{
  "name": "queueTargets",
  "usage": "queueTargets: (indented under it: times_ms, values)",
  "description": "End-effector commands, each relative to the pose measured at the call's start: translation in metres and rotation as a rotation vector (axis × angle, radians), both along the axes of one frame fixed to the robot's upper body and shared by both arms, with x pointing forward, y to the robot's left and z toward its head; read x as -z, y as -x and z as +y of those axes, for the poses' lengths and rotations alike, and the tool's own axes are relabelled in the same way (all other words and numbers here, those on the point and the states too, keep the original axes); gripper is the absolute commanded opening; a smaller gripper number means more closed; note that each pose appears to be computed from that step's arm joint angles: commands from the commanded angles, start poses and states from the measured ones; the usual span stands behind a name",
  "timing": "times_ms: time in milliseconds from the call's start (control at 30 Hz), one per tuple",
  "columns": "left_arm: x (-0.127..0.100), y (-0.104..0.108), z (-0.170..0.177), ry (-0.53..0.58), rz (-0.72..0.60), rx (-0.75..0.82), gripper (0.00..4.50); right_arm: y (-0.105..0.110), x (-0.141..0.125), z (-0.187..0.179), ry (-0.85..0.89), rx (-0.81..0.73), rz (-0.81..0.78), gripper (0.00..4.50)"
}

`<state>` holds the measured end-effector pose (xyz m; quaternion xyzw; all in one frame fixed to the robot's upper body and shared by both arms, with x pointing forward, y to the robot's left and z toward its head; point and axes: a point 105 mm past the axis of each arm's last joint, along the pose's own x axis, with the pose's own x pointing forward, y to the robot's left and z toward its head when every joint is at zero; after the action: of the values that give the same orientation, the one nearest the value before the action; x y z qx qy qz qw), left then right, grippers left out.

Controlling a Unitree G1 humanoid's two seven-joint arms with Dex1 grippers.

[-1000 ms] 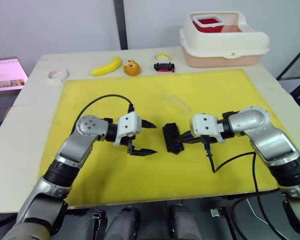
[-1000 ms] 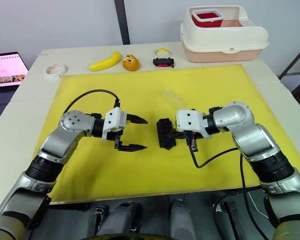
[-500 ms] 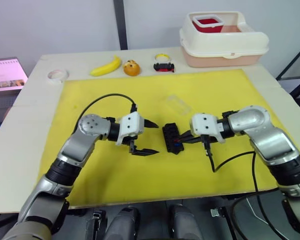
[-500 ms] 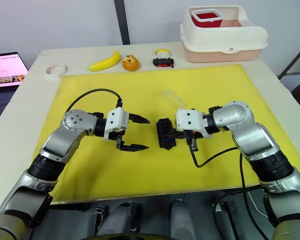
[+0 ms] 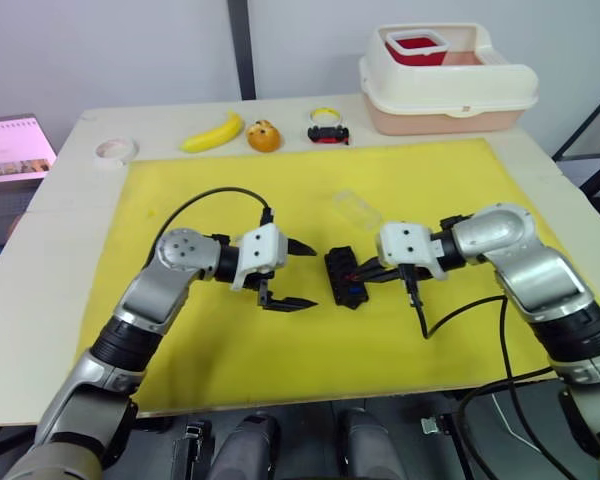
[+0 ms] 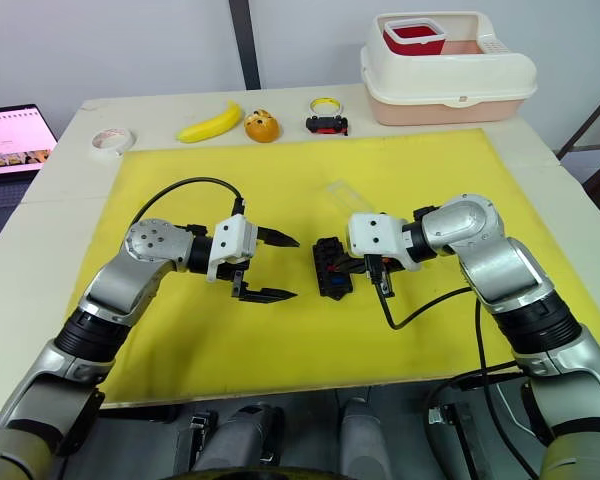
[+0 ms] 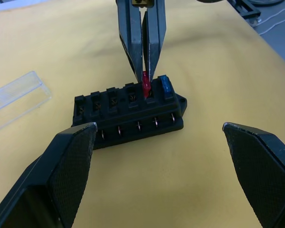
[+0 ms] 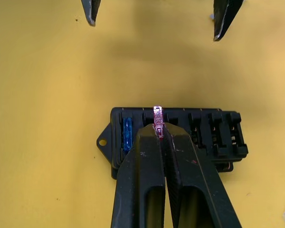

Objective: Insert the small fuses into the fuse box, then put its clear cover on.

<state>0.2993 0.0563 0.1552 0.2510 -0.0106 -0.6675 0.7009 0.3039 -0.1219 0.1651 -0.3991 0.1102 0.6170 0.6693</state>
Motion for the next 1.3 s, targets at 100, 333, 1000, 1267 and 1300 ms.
queueTargets:
  times_ms: [100, 333, 1000, 1267, 1300]
  values:
    - [-0.007, -0.001, 0.001, 0.006, -0.032, -0.006, 4.47, 0.001, -0.004, 0.001, 0.014, -0.026, -0.032, 0.00]
    - [-0.007, -0.002, 0.002, 0.005, -0.034, -0.008, 4.47, 0.001, -0.013, 0.004, -0.019, -0.028, -0.037, 0.00]
    - [-0.007, -0.001, 0.001, 0.005, -0.034, -0.002, 4.47, 0.002, -0.008, -0.001, 0.012, -0.029, -0.040, 0.00]
    - [-0.007, -0.001, 0.000, 0.008, -0.034, -0.001, 4.47, 0.000, -0.003, -0.004, 0.037, -0.026, -0.049, 0.00]
    - [-0.007, -0.001, 0.000, 0.008, -0.034, -0.001, 4.47, 0.000, -0.003, -0.004, 0.036, -0.026, -0.047, 0.00]
